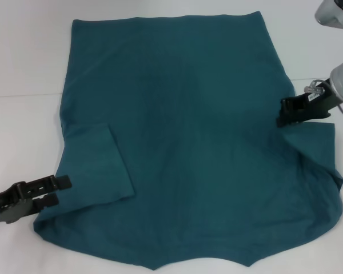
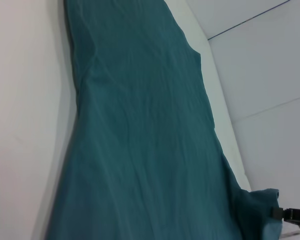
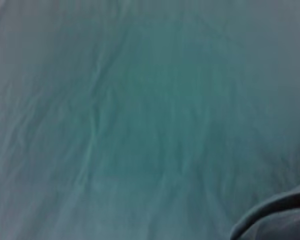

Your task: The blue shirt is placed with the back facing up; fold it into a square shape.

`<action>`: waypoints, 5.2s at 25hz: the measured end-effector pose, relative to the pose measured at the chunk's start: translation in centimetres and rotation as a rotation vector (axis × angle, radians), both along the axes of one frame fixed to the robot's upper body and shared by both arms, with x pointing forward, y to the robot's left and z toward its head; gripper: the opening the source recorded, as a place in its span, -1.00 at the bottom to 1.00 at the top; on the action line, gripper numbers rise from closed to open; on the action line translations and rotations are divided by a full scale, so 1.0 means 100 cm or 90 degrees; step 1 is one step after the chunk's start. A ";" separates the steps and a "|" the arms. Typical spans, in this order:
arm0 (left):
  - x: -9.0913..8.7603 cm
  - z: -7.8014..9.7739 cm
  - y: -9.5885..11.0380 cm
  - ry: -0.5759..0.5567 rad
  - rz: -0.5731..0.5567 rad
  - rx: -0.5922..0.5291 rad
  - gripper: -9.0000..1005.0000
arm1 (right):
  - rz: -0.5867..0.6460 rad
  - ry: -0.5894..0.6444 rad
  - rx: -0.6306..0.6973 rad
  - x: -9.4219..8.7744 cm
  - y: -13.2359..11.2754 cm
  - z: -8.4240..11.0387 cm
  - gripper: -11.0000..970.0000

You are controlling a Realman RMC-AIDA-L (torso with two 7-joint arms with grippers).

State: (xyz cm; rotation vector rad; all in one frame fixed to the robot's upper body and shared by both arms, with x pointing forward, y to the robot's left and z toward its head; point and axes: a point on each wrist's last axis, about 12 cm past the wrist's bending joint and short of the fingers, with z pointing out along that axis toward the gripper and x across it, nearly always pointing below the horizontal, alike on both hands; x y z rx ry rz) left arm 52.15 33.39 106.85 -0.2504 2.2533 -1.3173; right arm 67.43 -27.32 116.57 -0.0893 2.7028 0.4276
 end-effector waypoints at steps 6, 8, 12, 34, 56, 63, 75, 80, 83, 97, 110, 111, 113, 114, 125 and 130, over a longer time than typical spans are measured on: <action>0.000 -0.001 0.001 0.001 0.005 0.003 0.56 | -0.017 -0.013 0.005 0.004 0.010 -0.009 -0.97; 0.000 -0.001 0.001 0.001 0.005 0.003 0.56 | -0.024 -0.019 0.009 0.006 0.011 -0.010 -0.97; 0.000 -0.001 0.001 0.002 0.007 0.003 0.57 | -0.038 -0.026 0.014 0.007 0.012 -0.011 -0.97; 0.000 -0.003 0.002 0.001 0.012 0.010 0.56 | -0.064 -0.038 0.056 0.009 0.009 -0.009 -0.61; 0.000 -0.004 0.005 0.001 0.024 0.015 0.56 | -0.070 0.025 0.032 -0.038 -0.074 -0.017 0.35; 0.000 -0.005 0.002 0.006 0.022 0.008 0.56 | -0.066 0.022 0.052 -0.041 -0.056 -0.042 0.35; 0.000 -0.005 0.002 0.003 0.023 0.007 0.56 | -0.009 0.000 0.263 -0.041 -0.021 -0.028 0.34; 0.000 -0.005 0.003 0.003 0.023 0.008 0.56 | 0.009 -0.004 0.280 -0.042 -0.018 -0.025 0.34; 0.000 -0.005 0.003 0.003 0.023 0.008 0.56 | 0.026 -0.014 0.266 -0.044 -0.027 -0.024 0.34; -0.018 -0.006 0.033 0.078 0.086 0.018 0.56 | 0.044 -0.077 0.291 -0.058 -0.063 -0.015 0.33; -0.016 -0.017 0.032 0.127 0.125 0.032 0.57 | 0.042 -0.080 0.289 -0.058 -0.063 -0.015 0.33; -0.015 -0.018 0.032 0.127 0.125 0.033 0.57 | 0.042 -0.080 0.290 -0.058 -0.063 -0.015 0.33; -0.014 -0.018 0.030 0.127 0.123 0.038 0.57 | 0.042 -0.080 0.290 -0.058 -0.063 -0.016 0.33; -0.014 -0.019 0.030 0.126 0.121 0.041 0.57 | 0.042 -0.080 0.290 -0.058 -0.063 -0.016 0.33; -0.008 -0.020 0.022 0.124 0.099 0.062 0.56 | 0.035 -0.084 0.293 -0.058 -0.065 -0.016 0.32; -0.007 -0.022 0.015 0.131 0.082 0.061 0.56 | 0.034 -0.083 0.293 -0.059 -0.065 -0.016 0.32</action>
